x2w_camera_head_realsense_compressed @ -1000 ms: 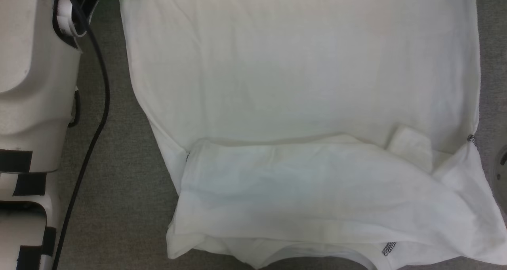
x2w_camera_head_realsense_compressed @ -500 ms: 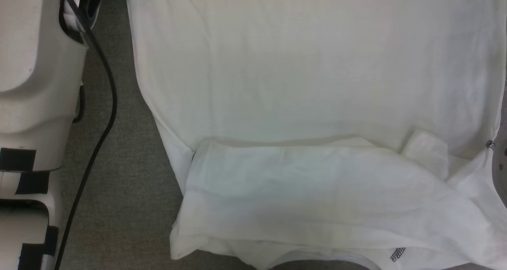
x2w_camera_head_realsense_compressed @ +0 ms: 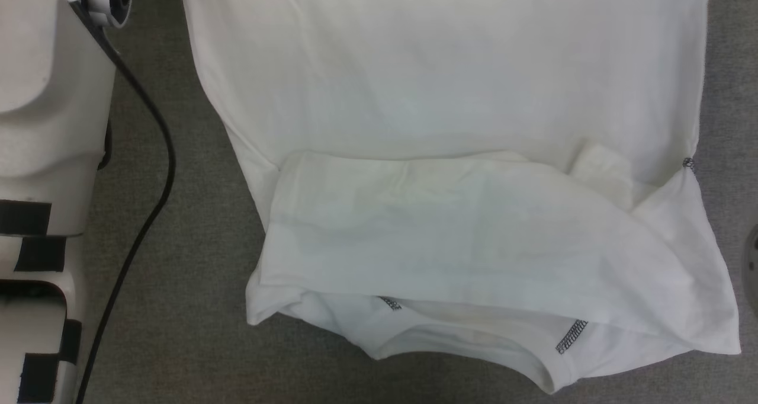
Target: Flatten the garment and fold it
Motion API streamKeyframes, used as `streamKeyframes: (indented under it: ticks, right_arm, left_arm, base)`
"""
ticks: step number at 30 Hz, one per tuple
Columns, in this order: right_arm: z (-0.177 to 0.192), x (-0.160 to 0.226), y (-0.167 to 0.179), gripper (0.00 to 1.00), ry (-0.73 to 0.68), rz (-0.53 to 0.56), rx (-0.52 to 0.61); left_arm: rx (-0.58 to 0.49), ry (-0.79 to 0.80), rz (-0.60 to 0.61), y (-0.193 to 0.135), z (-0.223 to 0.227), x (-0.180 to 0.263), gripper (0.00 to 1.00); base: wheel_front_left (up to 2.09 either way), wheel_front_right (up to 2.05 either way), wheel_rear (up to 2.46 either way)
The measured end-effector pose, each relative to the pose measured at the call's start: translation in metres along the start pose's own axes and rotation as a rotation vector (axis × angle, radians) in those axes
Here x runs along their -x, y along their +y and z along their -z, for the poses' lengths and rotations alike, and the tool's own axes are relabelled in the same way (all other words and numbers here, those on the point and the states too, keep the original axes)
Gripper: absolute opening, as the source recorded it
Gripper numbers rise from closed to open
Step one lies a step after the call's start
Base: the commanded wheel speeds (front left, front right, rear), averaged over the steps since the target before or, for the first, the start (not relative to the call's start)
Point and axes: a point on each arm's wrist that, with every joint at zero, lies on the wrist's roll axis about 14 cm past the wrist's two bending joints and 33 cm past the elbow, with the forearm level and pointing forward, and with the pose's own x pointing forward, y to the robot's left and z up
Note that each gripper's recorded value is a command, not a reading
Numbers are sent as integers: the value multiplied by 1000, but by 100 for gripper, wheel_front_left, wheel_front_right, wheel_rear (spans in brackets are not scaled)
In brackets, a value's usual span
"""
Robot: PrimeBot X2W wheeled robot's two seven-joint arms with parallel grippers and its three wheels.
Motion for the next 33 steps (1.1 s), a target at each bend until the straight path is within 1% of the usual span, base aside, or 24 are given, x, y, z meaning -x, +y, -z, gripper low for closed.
streamKeyframes:
  ticks: [3,7,12,15,20,23,27,31,33]
  right_arm:
    - [3,12,7,0,-16,-33,14]
    - [3,35,14,0,-51,-80,36]
    - [4,79,20,0,-96,-151,45]
    - [11,111,22,0,-98,-193,43]
    - [37,169,16,0,-56,-222,24]
    - [53,198,6,0,-26,-203,7]
    - [81,237,-2,0,48,-178,-30]
    - [109,264,-1,0,127,-169,-47]
    - [120,273,0,0,160,-163,-53]
  left_arm:
    - [0,-29,10,-1,-11,8,0]
    - [30,-38,46,-9,-12,30,0]
    - [79,-62,93,-23,-17,73,0]
    - [111,-62,125,-32,-18,103,0]
    - [185,-40,170,-49,-14,159,0]
    - [244,-7,190,-60,-7,192,0]
    - [307,66,193,-69,10,232,0]
    - [335,160,207,-79,32,264,0]
    - [369,204,209,-84,43,278,0]
  base:
    - [0,0,0]
    - [0,0,0]
    - [0,0,0]
    - [0,0,0]
    - [0,0,0]
    - [0,0,0]
    - [0,0,0]
    - [0,0,0]
    - [0,0,0]
